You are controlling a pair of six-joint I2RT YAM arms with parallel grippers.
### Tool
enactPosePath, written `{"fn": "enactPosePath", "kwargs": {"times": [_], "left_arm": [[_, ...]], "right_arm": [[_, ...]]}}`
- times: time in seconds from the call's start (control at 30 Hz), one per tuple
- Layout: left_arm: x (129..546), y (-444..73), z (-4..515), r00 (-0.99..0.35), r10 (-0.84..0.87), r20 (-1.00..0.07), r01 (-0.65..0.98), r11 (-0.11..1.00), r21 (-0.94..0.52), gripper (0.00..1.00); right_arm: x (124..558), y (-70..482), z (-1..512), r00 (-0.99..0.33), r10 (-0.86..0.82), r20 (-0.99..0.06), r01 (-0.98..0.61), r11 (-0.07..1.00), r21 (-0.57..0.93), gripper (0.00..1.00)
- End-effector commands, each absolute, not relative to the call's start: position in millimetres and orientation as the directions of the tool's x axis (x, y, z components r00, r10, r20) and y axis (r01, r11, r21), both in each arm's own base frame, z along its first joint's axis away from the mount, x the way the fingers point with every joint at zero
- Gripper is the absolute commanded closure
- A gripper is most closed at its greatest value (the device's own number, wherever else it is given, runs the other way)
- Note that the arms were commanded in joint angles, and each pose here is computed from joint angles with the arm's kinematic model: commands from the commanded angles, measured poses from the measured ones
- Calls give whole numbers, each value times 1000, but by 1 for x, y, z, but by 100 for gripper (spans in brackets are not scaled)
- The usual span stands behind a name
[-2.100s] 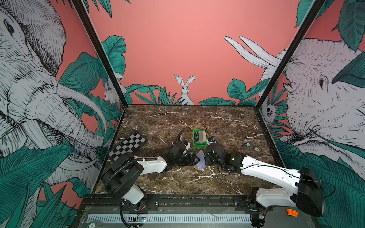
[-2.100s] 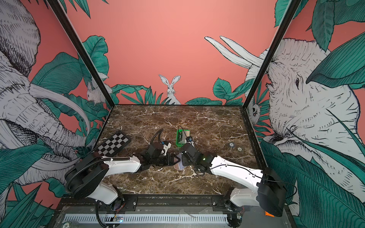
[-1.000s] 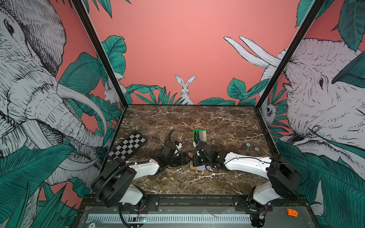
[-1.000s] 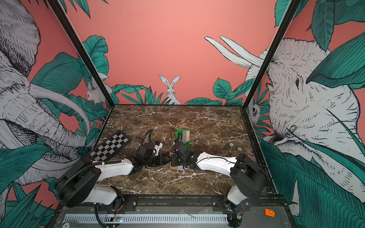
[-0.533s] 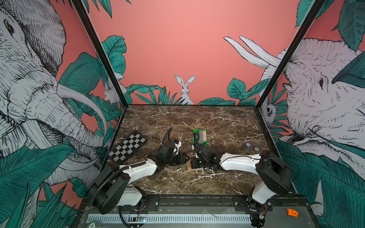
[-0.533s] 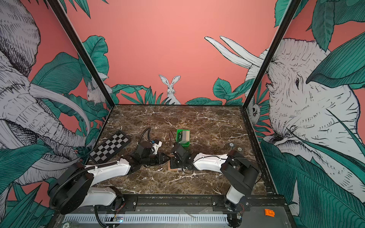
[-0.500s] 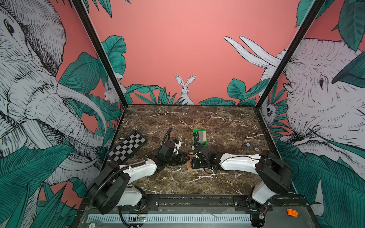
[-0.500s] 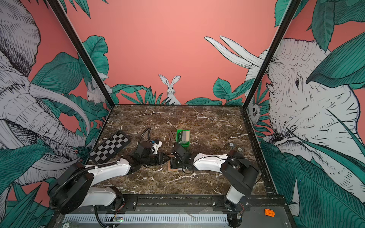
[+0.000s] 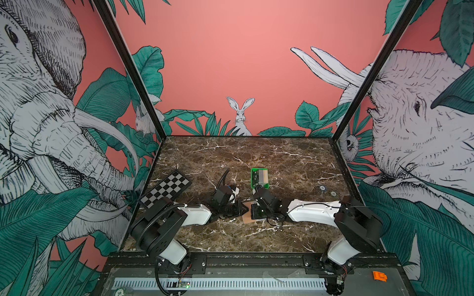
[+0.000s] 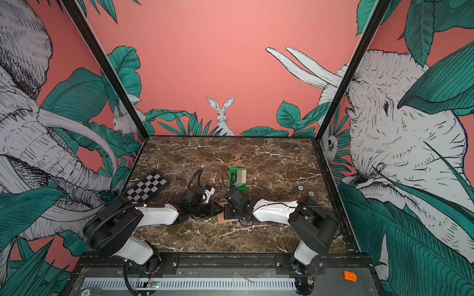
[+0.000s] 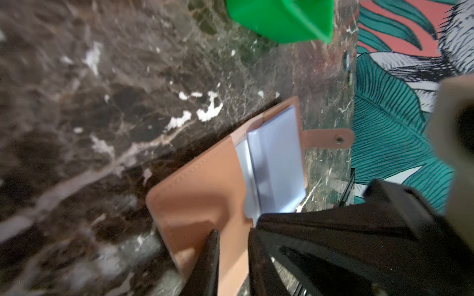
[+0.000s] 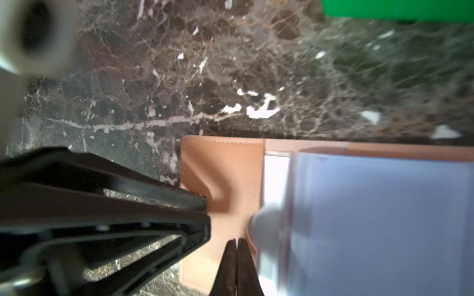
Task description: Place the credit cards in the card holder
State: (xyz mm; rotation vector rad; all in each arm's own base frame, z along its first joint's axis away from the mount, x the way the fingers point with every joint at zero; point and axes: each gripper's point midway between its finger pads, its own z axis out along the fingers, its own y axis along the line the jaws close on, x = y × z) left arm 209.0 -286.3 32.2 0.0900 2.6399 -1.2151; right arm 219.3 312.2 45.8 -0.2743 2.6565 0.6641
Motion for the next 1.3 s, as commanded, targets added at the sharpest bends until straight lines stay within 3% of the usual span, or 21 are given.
{"fn": "enactPosePath", "kwargs": {"times": [0.0, 0.63, 1.27], "left_arm": [[214, -288, 33, -963, -36, -267, 176, 668, -723, 78], [212, -285, 23, -952, 51, -303, 250, 701, -668, 79], [218, -301, 53, -887, 96, -452, 413, 602, -683, 79]], "right_arm": [[229, 291, 59, -888, -75, -454, -262, 894, 364, 100], [223, 245, 17, -932, -123, -340, -202, 958, 205, 100], [255, 257, 111, -761, -120, -637, -355, 899, 255, 100]]}}
